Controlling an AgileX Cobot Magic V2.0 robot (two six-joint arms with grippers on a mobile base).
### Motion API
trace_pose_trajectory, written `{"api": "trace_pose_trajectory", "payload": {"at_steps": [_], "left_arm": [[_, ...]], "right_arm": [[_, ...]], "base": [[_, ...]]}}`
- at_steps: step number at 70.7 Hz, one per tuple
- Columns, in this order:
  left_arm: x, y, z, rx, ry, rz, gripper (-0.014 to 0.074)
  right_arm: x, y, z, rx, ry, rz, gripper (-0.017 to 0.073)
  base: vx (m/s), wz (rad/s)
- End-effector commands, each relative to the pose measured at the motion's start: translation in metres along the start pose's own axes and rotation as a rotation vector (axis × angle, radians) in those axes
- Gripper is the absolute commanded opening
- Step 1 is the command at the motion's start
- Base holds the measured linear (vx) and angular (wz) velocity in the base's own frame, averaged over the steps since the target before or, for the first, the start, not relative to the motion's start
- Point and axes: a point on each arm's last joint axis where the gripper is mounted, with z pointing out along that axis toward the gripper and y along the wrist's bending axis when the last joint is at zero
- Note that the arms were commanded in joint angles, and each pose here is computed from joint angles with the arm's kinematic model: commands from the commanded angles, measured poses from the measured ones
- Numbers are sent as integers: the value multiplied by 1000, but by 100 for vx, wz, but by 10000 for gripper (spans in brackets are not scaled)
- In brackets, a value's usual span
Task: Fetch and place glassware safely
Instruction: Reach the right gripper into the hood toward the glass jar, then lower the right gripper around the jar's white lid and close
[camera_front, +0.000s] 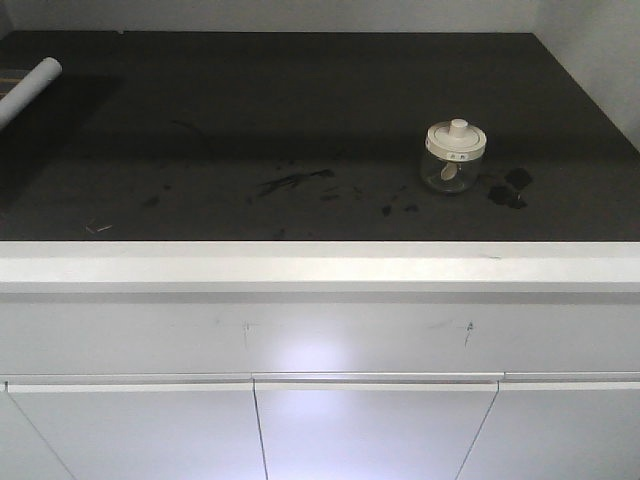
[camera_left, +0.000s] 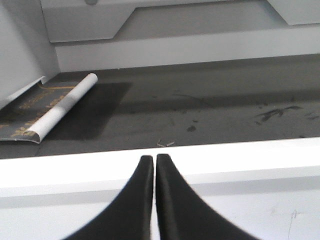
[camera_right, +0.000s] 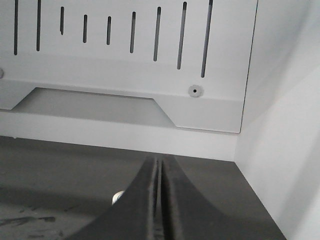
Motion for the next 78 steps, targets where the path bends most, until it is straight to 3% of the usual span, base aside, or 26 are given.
{"api": "trace_pose_trajectory", "payload": {"at_steps": [1, 17, 25, 40, 50, 57, 78], "left_arm": [[-16, 0, -6, 5, -114, -19, -7], [-16, 0, -7, 5, -116, -19, -7], [-16, 0, -7, 5, -116, -19, -7], [-16, 0, -7, 5, -116, -19, -7], [-16, 0, -7, 5, -116, -19, -7], [-16, 0, -7, 5, -116, -19, -7], [-16, 0, -7, 5, -116, -19, -7]], "right_arm": [[-12, 0, 1, -15, -70, -11, -1], [-13, 1, 2, -19, -74, -10, -1], [-11, 7, 4, -72, -69, 7, -1], [-3, 30, 20, -242, -42, 63, 0], [2, 31, 44, -230, 18, 136, 27], [1, 31, 67, -229, 47, 140, 97], [15, 37, 159, -233, 139, 143, 503]], "base": [[0, 0], [0, 0], [0, 0], [0, 0], [0, 0], [0, 0], [0, 0]]}}
